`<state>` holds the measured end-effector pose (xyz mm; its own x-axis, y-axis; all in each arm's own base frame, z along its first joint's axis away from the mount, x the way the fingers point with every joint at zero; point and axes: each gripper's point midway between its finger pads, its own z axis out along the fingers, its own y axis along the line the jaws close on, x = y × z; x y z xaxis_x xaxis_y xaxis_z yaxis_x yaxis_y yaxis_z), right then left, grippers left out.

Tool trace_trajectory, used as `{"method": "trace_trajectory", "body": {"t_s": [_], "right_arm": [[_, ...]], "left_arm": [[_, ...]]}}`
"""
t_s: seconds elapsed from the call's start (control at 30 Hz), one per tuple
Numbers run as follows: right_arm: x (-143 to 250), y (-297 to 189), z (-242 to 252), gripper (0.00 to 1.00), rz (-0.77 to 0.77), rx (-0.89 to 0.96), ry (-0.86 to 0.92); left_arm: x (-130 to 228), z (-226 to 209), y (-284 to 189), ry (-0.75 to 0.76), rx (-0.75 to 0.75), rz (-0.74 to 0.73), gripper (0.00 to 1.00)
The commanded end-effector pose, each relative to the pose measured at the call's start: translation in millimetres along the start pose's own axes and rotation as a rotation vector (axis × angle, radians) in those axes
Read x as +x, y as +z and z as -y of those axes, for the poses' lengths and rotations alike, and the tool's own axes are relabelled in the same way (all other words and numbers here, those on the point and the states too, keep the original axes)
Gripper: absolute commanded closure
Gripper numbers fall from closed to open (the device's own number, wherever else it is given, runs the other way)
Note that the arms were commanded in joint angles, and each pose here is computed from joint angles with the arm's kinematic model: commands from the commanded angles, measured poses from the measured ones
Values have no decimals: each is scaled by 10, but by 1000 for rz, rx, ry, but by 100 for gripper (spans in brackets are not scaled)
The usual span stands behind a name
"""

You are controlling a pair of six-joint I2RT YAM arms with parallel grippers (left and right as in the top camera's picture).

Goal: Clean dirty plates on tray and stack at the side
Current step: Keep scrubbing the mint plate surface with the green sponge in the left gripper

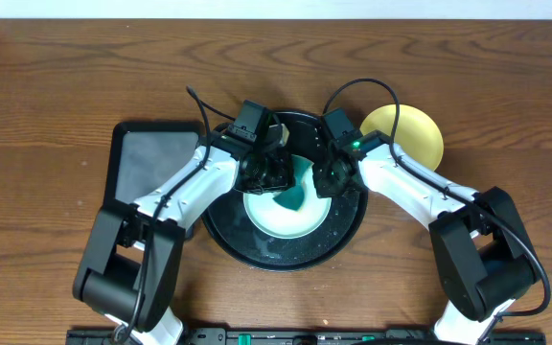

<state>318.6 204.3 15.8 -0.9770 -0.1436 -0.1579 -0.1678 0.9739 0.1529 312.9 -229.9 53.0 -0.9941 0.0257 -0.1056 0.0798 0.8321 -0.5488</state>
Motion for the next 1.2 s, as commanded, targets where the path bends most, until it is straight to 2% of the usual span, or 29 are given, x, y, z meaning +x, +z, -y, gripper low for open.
{"method": "trace_trajectory", "body": {"t_s": [0.0, 0.13, 0.23, 0.33, 0.53, 0.73, 1.17], "right_arm": [[0, -46, -58, 98, 10, -23, -24], [0, -46, -58, 98, 10, -23, -24], [-1, -46, -58, 98, 11, -23, -25], [-1, -46, -59, 98, 11, -23, -25], [-1, -46, -59, 98, 11, -23, -25], [-1, -46, -59, 98, 11, -23, -25], [-1, -46, -58, 98, 11, -23, -25]], "left_arm": [[-212, 360, -379, 91, 74, 109, 93], [-246, 327, -587, 98, 6, 177, 93], [-175, 80, -637, -7, -123, 179, 92], [-72, -83, -604, -77, -186, 151, 93], [56, -291, -480, -172, -253, 103, 92], [65, -425, -452, -281, -310, 116, 92], [267, -648, -108, -346, -364, -20, 92]]}}
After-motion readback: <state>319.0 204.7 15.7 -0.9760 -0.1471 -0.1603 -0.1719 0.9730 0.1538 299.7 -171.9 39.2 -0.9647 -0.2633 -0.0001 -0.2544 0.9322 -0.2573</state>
